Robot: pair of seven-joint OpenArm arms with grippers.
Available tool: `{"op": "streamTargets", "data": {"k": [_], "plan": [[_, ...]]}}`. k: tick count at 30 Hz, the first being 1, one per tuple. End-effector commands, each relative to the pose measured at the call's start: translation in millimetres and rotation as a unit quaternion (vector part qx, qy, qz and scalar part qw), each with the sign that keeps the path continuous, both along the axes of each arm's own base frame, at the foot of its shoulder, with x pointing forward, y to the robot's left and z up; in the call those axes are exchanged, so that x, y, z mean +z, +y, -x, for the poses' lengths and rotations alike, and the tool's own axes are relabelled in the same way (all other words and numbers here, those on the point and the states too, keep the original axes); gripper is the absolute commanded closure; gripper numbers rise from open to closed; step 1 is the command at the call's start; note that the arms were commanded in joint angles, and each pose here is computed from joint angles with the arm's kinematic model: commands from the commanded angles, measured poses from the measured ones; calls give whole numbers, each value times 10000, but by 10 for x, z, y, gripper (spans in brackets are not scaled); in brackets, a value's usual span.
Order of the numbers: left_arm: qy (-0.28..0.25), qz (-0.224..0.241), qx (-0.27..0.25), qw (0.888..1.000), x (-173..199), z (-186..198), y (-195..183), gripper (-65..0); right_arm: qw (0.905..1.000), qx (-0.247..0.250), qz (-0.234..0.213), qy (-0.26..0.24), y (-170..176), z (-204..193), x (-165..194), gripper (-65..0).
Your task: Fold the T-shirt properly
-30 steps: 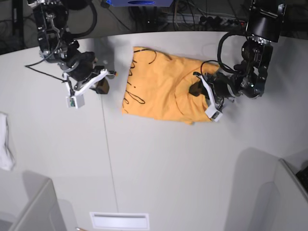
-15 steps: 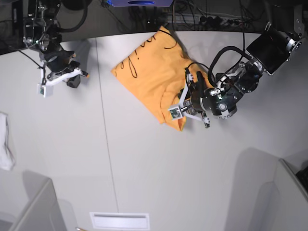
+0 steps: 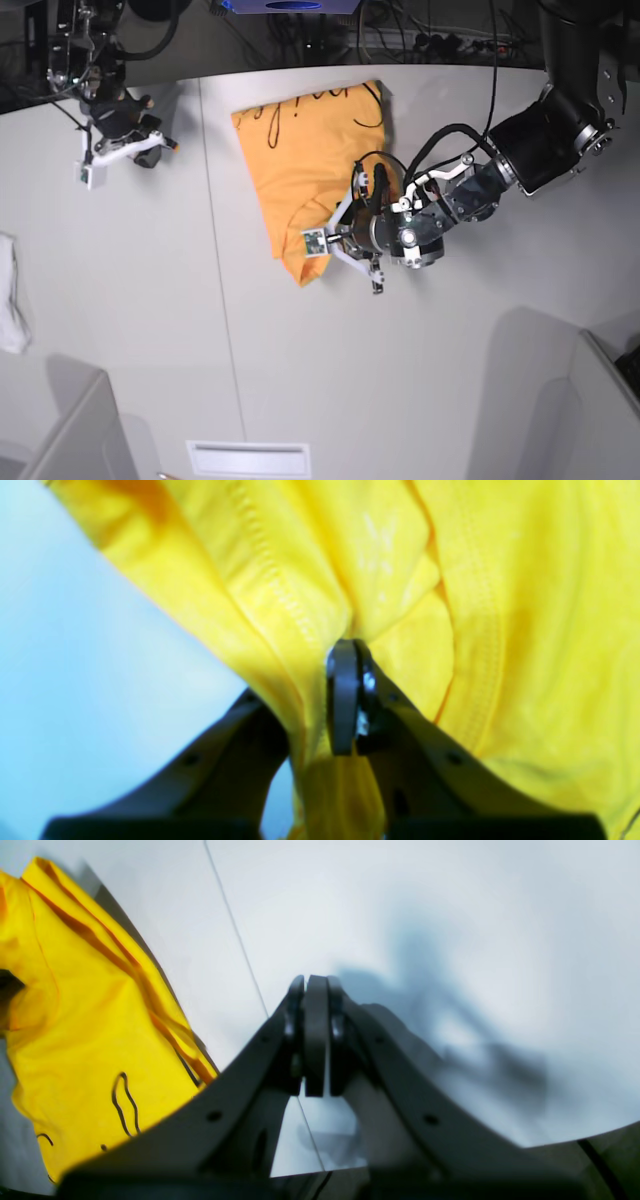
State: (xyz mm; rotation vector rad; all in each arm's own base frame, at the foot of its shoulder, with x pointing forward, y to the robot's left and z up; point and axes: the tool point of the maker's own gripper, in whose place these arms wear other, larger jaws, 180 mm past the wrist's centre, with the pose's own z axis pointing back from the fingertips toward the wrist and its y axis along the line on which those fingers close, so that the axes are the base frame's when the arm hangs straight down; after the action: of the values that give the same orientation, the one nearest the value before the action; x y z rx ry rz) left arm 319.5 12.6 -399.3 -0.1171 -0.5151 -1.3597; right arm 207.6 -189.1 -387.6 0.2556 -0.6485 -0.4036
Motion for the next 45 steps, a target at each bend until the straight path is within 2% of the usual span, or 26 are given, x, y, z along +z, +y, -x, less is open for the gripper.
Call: {"op": "streamTargets", "data": {"k": [1, 5, 7, 9, 12, 14, 18, 26, 27, 31, 32, 34, 36, 39, 42, 43, 45], "plan": [[-244, 165, -54, 9996, 164, -168, -94, 0, 9999, -3, 37, -162, -20, -41, 70, 0], [-246, 302, -119, 9992, 154, -227, -278, 0, 9999, -33, 10, -132, -6, -12, 50, 0], [-417, 313, -182, 9985, 172, -299, -337, 0, 9999, -37, 4, -132, -3, -11, 49, 0], [-589, 111, -500, 9969, 131, -296, -383, 0, 9999, -37, 4, -140, -3, -17, 53, 0], [-536, -152, -1109, 9923, 46, -179, -453, 0, 9999, -37, 4, -155, -3, -29, 59, 0], [-485, -313, -1285, 9900, -38, -113, -424, 0, 9999, -37, 4, -155, -3, -29, 59, 0], [-642, -480, -1367, 9874, -43, -159, -393, 0, 9999, -37, 4, -155, -3, -29, 59, 0], [-766, -410, -1431, 9859, 57, -215, -517, 0, 9998, -37, 3, -170, -3, -40, 66, 0], [-776, -398, -1438, 9857, 66, -218, -533, -30, 9998, -37, 3, -170, -3, -40, 66, 0], [-933, -357, -1451, 9844, 199, -335, -596, -360, 9999, -24, -4, -151, 8, -28, 57, 0], [-956, -304, -1386, 9853, 234, -371, -598, -423, 9999, -17, -7, -149, 14, -27, 55, 0], [-1110, -119, -1148, 9871, 398, -520, -588, -525, 9999, -11, -11, -140, 19, -20, 51, 0], [-1299, 264, -766, 9882, 662, -730, -622, -592, 10000, -12, -20, -84, 22, 0, 16, 0], [-1628, 897, -176, 9824, 1107, -1010, -590, -607, 10000, -44, -32, 45, 1, 34, -74, 0], [-1904, 1473, 266, 9702, 1443, -1048, -486, -591, 10000, -90, 3, 9, -24, 33, -86, 0], [-1996, 1628, 429, 9653, 1535, -1030, -415, -559, 9998, -119, 58, -120, -46, 6, -54, 0], [-2129, 1849, 651, 9572, 1625, -926, -306, -448, 9991, -158, 169, -368, -91, -12, -9, 0]]}}
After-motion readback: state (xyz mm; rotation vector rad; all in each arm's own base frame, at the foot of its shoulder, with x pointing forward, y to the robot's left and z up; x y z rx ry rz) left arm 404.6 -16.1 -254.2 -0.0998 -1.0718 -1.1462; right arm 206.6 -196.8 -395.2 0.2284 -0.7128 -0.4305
